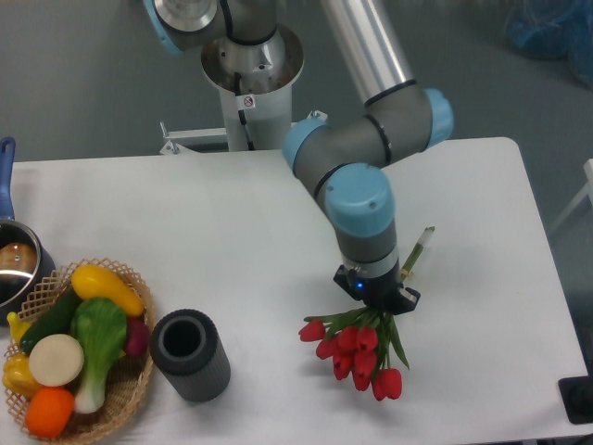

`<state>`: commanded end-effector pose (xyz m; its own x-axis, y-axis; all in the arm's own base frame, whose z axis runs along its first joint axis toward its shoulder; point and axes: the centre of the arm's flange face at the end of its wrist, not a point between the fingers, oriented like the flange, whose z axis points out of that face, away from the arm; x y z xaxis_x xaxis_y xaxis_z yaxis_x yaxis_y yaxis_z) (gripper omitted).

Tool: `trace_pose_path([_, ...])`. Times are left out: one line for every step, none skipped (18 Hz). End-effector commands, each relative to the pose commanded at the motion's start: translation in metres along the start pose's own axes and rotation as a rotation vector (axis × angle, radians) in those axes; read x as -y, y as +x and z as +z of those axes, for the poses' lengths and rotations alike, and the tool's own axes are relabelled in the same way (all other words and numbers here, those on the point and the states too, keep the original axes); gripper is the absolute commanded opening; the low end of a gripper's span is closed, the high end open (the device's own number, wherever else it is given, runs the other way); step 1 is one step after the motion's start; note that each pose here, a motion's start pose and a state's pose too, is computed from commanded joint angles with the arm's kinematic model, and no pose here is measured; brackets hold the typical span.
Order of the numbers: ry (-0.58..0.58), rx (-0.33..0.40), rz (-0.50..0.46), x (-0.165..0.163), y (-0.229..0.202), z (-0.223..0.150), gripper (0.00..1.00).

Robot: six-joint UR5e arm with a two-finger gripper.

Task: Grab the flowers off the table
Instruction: 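Lift the gripped tulip bunch up off the table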

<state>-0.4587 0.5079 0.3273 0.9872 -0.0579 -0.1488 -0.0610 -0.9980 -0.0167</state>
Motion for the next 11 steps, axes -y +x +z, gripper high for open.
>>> trace_pose_path([-0.003,-0.011,0.002,0.001,-0.002,-0.004,0.00])
trace_pose_path([0.005,-0.015,0.001,0.002,-0.004,-0.007,0.00])
trace_pose_path([0.016,-0.017,-0.004,0.000,-0.007,-0.010,0.00])
trace_pose_path([0.025,-0.030,0.005,-0.005,-0.013,-0.011,0.00])
trace_pose_path([0.031,-0.048,0.022,-0.008,-0.018,-0.017,0.00])
trace_pose_path([0.033,-0.074,0.040,-0.010,-0.022,-0.025,0.00])
trace_pose_path([0.029,-0.092,0.050,-0.013,-0.027,-0.034,0.00])
trace_pose_path([0.022,-0.107,0.062,-0.014,-0.031,-0.039,0.00])
trace_pose_path([0.023,-0.107,0.070,-0.013,-0.032,-0.043,0.00])
trace_pose_path([0.023,-0.104,0.071,-0.013,-0.033,-0.044,0.00])
trace_pose_path([0.019,-0.102,0.072,-0.014,-0.033,-0.044,0.00])
